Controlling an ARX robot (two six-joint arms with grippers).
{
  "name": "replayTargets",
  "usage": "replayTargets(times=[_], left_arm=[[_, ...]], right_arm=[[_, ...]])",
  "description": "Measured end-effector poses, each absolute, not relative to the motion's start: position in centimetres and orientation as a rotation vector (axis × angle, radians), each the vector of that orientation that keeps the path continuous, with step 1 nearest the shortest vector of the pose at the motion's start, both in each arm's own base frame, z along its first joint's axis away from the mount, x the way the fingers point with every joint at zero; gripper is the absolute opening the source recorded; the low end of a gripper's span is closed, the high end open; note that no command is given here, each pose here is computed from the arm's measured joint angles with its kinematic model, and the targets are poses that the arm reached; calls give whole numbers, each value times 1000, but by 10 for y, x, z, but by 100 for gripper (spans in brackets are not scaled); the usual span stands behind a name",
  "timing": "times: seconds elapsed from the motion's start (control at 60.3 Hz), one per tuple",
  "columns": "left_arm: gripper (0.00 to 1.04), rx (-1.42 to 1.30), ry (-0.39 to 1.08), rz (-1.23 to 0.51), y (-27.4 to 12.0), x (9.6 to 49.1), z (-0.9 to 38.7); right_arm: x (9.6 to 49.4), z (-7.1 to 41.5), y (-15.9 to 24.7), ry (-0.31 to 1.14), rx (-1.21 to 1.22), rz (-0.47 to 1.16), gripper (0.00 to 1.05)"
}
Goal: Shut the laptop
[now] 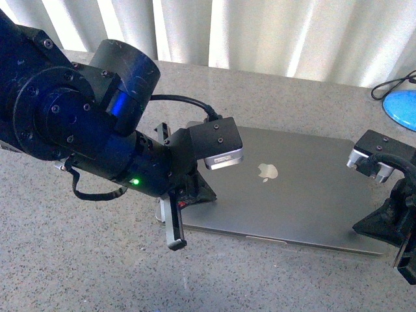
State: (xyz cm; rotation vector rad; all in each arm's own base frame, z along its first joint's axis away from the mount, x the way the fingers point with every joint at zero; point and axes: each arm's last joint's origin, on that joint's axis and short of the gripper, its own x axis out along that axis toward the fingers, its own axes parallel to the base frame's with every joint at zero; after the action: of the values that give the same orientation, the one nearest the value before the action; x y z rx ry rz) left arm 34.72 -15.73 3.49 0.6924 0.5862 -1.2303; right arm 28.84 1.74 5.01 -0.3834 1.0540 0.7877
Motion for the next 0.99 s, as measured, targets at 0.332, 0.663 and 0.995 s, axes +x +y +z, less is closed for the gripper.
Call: replayTargets(times=[0.332, 0.663, 0.995], left_arm=[[4, 688, 594, -1234, -157, 348, 32], [4, 686, 600, -1233, -156, 349, 31], [4, 522, 521, -1121, -155, 361, 45]], right_arm=[[288, 42, 18, 1062, -364, 796, 1], [289, 38, 19, 1056, -343, 802, 1], [293, 47, 18, 1033, -337, 748, 1]])
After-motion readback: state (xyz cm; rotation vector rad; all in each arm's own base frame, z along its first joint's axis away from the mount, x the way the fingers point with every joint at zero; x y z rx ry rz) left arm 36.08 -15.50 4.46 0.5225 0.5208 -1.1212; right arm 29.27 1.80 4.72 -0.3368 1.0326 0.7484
